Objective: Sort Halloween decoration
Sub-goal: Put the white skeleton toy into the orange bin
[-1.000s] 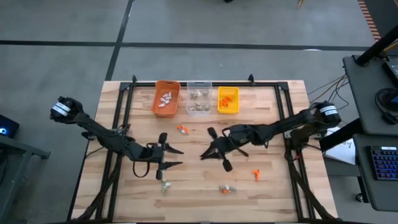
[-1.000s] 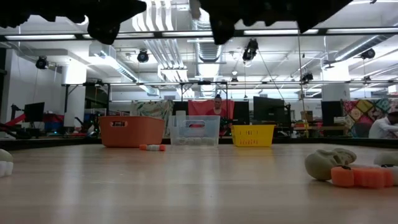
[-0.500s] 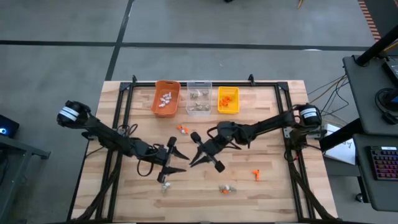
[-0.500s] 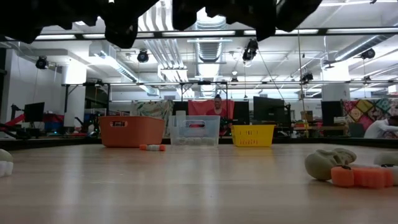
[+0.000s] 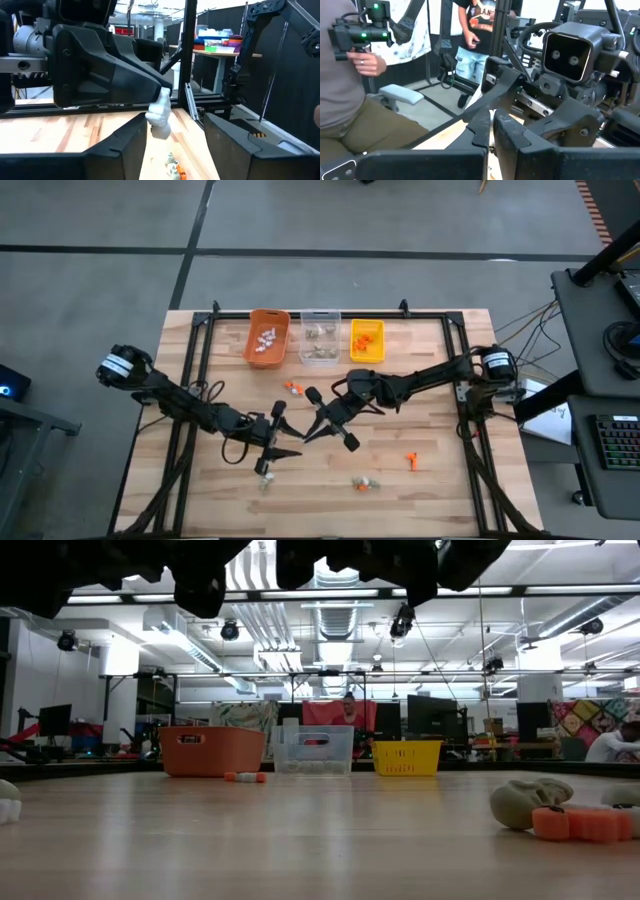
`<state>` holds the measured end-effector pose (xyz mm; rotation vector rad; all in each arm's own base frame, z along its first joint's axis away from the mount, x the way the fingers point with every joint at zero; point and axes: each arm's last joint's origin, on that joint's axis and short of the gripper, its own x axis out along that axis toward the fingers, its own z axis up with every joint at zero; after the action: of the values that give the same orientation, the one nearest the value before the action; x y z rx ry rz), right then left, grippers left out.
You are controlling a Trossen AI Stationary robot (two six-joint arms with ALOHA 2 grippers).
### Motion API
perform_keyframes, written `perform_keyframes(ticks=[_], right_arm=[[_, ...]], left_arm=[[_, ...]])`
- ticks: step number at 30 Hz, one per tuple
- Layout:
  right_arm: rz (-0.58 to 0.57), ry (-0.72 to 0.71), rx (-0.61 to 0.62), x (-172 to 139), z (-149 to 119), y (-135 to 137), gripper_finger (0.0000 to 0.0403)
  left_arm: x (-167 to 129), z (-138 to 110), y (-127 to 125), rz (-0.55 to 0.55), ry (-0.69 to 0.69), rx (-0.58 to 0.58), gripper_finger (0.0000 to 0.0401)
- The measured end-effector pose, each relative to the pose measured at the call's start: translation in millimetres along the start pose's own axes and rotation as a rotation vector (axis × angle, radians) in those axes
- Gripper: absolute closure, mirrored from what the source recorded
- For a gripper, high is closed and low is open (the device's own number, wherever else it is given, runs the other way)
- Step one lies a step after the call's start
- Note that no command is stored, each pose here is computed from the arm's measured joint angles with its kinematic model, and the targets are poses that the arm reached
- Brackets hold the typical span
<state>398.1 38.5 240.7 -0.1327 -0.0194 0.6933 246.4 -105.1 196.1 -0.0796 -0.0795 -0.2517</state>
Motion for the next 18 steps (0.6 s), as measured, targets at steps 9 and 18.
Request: perform_keyframes(ticks=[9, 18], right_arm=[[-0.003, 0.0, -0.022, -0.1, -0.3, 0.0, 0.0394], [-0.014, 0.002, 0.018, -2.2, -0.7, -2.9, 0.0382]], left_arm=[[0.8, 0.5, 9.0, 0.094, -0.004, 0.004, 0.0289], [0.9, 0.3, 9.8, 0.099, -0.002, 0.018, 0.039]])
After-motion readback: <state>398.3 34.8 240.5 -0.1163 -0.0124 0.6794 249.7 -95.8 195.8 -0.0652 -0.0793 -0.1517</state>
